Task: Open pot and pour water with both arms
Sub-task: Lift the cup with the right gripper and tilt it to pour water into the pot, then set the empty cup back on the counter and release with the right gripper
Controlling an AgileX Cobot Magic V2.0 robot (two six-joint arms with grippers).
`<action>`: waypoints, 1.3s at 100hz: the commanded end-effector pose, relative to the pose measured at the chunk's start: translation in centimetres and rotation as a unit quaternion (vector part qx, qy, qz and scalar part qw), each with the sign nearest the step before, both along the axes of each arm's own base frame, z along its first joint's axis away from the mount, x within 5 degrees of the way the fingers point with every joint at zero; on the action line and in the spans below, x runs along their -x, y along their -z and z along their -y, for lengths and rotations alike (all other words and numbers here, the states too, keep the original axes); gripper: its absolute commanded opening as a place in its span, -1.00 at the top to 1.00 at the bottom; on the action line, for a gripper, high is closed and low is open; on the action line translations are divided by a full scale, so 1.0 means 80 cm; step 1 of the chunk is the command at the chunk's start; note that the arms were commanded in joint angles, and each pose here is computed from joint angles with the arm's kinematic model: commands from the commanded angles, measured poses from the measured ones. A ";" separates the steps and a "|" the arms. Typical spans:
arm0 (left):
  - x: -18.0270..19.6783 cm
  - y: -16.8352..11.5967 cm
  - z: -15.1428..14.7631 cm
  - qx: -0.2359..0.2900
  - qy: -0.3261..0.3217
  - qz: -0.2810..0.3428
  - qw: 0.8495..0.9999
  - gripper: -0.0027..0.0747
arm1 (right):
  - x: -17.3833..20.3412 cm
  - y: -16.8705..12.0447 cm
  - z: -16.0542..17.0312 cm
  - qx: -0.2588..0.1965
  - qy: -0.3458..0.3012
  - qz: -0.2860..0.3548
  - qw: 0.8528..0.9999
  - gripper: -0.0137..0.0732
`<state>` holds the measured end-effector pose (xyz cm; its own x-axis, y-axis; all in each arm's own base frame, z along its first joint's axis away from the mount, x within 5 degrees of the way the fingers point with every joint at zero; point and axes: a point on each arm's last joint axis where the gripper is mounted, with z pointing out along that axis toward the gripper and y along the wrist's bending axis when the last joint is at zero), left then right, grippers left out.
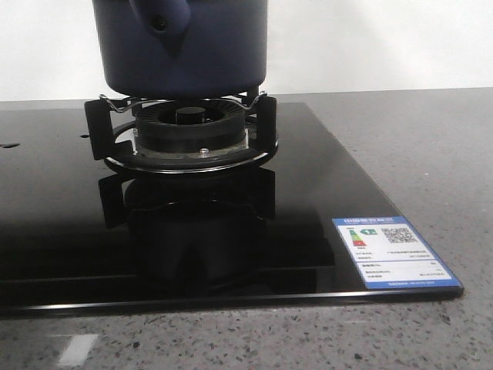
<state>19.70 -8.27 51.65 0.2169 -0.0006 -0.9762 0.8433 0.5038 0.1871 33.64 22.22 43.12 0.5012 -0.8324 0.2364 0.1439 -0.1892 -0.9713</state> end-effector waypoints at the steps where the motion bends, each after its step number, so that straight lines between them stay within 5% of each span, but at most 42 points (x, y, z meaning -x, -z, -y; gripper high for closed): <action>1: 0.020 -0.027 0.001 0.051 0.012 0.024 0.998 0.30 | 0.013 -0.035 0.017 -0.166 0.010 -0.060 0.984 0.00; 12: 0.021 -0.027 0.001 0.051 0.013 0.024 0.998 0.30 | 0.015 -0.027 0.017 -0.296 0.046 -0.158 0.941 0.00; 32: 0.021 -0.027 0.001 0.049 0.013 0.024 0.998 0.30 | 0.039 -0.026 0.031 -0.360 0.159 -0.230 0.890 0.00; 53: 0.019 -0.021 0.002 0.018 0.005 0.025 0.999 0.30 | 0.061 -0.044 0.104 -0.516 0.198 -0.329 0.766 0.00; 65: 0.019 -0.013 0.008 -0.019 0.002 0.028 0.999 0.30 | 0.078 -0.032 0.155 -0.571 0.201 -0.334 0.722 0.00; 93: 0.013 -0.008 0.012 -0.031 0.006 0.022 0.999 0.30 | 0.132 0.071 0.230 -0.637 0.170 -0.289 0.694 0.00; 105: 0.007 -0.004 0.012 -0.036 0.007 0.015 0.999 0.30 | 0.145 0.127 0.235 -0.656 0.147 -0.293 0.680 0.00; 130: -0.003 0.001 0.013 -0.036 0.008 0.005 0.999 0.30 | 0.152 0.194 0.226 -0.664 0.086 -0.304 0.678 0.00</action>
<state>20.94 -9.23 49.52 0.1887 0.1732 -0.9666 0.8542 0.4567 0.2486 21.17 3.87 26.38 -0.1244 -0.2236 -0.9667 -0.2683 0.9456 -0.1842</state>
